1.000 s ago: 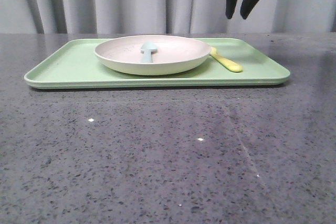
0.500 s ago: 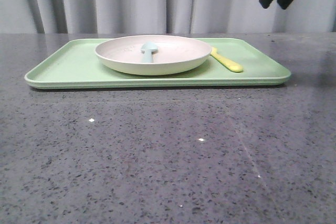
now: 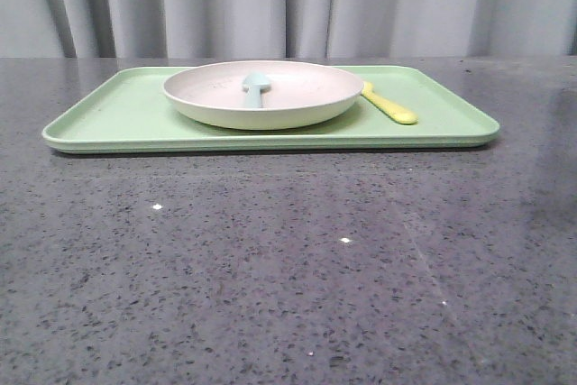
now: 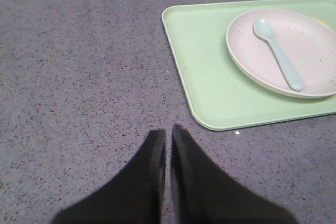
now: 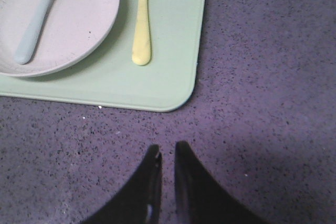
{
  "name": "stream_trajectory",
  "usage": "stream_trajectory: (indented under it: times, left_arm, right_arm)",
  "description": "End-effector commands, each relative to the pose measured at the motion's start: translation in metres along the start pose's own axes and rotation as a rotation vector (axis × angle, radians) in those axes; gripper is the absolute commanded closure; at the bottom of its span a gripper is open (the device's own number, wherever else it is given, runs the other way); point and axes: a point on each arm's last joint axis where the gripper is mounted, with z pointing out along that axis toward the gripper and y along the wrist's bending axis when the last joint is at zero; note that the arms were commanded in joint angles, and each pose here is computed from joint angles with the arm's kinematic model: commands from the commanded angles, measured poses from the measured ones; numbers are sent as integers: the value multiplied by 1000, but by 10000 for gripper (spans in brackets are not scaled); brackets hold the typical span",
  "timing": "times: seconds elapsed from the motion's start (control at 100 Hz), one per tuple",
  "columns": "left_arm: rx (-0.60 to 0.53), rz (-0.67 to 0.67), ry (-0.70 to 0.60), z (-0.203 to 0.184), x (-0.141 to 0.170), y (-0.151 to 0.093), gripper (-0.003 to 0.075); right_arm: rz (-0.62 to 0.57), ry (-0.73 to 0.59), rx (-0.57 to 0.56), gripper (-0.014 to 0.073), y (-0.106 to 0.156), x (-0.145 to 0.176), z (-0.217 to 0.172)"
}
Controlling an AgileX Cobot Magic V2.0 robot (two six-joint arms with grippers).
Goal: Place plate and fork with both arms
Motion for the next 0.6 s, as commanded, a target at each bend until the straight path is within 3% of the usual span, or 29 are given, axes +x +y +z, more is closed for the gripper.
stream_trajectory:
  times: [0.0, 0.59]
  left_arm:
    - [19, -11, -119, -7, -9, -1, 741]
    - [36, -11, -222, -13, 38, 6, 741]
  right_arm:
    - [-35, -140, -19, 645, -3, 0, -21]
    - [-37, -349, -74, 661, -27, 84, -58]
